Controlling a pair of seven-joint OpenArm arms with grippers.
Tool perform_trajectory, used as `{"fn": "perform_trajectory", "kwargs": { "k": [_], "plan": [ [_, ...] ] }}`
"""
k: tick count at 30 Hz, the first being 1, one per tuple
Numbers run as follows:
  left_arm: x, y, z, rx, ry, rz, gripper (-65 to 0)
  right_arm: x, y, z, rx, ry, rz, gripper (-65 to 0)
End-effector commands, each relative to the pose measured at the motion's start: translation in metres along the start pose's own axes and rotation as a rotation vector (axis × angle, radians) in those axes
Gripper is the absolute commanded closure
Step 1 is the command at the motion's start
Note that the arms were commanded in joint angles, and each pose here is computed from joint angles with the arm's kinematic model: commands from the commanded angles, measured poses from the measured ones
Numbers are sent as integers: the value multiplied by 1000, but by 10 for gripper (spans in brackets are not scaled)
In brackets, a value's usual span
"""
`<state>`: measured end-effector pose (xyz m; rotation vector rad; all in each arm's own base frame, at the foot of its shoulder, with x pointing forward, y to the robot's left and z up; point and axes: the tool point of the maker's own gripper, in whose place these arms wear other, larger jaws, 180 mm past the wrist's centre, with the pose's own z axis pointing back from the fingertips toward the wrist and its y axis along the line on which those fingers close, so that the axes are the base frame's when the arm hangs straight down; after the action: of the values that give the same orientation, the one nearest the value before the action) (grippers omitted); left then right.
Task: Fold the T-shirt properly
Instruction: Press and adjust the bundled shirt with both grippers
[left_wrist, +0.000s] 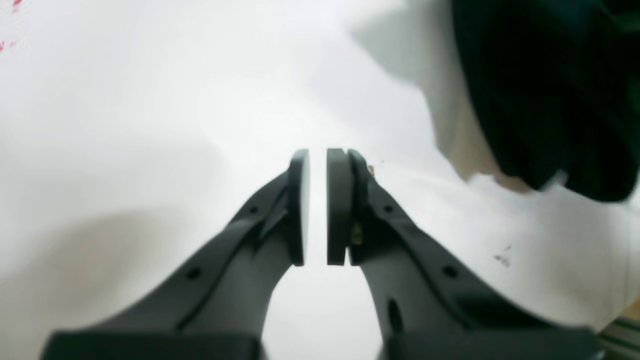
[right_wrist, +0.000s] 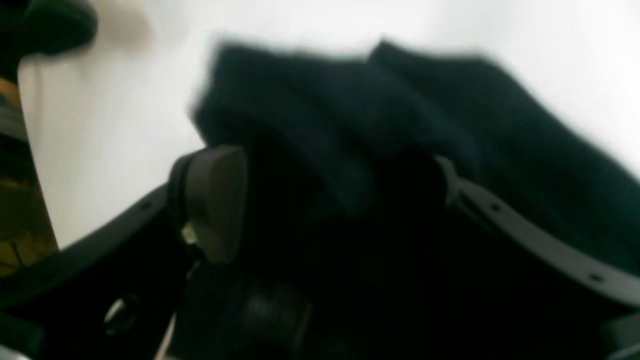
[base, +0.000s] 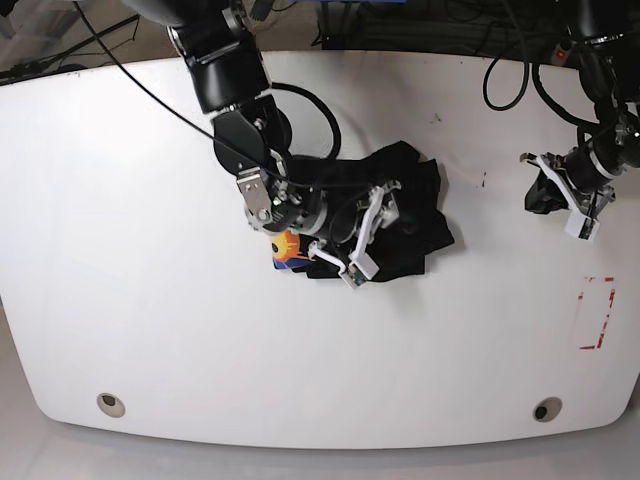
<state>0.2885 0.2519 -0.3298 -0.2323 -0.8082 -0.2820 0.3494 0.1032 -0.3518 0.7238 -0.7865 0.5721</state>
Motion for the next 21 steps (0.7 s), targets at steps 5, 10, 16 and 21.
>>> {"fn": "perform_trajectory", "kwargs": {
  "k": [5,10,16,21],
  "plan": [
    [16,-17,-3,-48,-29,-68,-42,53,-20,-9,-12,-97,11,-445],
    [33,-60,-16,-144,-41,-174,-42,76,-37,7,-52,-120,67,-445],
    [45,-114,-41,-232,-32,-313,-42,78,-76,55,-162,-140,56,-444],
    [52,-147,-59,-258,-30,-389,-42,57,-99,88,-241,-125,55,-434]
  ]
}}
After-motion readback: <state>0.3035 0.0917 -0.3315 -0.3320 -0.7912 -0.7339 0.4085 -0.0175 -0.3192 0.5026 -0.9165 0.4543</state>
